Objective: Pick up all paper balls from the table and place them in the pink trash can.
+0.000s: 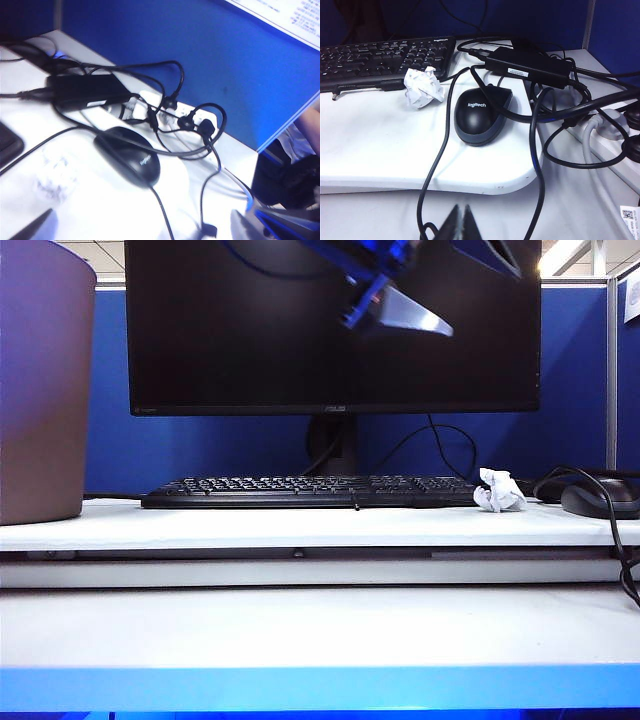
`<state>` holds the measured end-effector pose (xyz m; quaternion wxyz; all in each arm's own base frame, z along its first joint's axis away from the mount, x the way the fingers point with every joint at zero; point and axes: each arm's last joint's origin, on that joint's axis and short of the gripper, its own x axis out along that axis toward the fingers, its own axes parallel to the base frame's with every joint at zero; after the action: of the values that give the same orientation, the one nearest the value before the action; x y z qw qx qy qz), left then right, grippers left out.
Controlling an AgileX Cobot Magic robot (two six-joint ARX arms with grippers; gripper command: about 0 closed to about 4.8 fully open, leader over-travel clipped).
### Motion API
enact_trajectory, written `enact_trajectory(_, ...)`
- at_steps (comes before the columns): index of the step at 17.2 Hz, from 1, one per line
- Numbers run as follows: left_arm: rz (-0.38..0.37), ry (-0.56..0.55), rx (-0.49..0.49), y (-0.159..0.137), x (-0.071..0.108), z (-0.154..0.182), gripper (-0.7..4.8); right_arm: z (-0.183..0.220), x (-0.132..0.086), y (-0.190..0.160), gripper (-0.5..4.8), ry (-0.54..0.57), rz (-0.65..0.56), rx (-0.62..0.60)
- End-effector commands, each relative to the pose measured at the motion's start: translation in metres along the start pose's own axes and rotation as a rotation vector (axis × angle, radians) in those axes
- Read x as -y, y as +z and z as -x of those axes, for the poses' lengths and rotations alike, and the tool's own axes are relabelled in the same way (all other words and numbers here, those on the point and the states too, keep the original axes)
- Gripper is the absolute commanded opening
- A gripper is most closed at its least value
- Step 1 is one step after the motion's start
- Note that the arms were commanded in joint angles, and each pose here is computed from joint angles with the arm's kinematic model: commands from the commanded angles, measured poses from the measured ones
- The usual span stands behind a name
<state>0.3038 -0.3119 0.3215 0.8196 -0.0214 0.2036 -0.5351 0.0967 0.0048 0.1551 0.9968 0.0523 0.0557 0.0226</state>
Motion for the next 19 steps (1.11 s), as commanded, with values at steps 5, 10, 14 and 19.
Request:
enact_trajectory(5,-0.014,0.006,0.01,-0.021,-0.018,-0.031,4.58,0.0,0.0,0.001,-0.05,0.002,0.003,0.013)
enact_trajectory(10,-0.076,0.022,0.0,-0.039,-0.03,-0.051,4.59,0.0,0.0,0.001,-0.05,0.001,0.003,0.013)
enact_trajectory(14,-0.163,0.048,0.011,-0.054,-0.04,-0.067,4.62,0.0,0.0,0.001,-0.05,0.001,0.003,0.013)
enact_trajectory(19,-0.305,0.128,0.044,-0.074,-0.054,-0.087,4.63,0.0,0.0,0.001,-0.05,0.002,0.003,0.013)
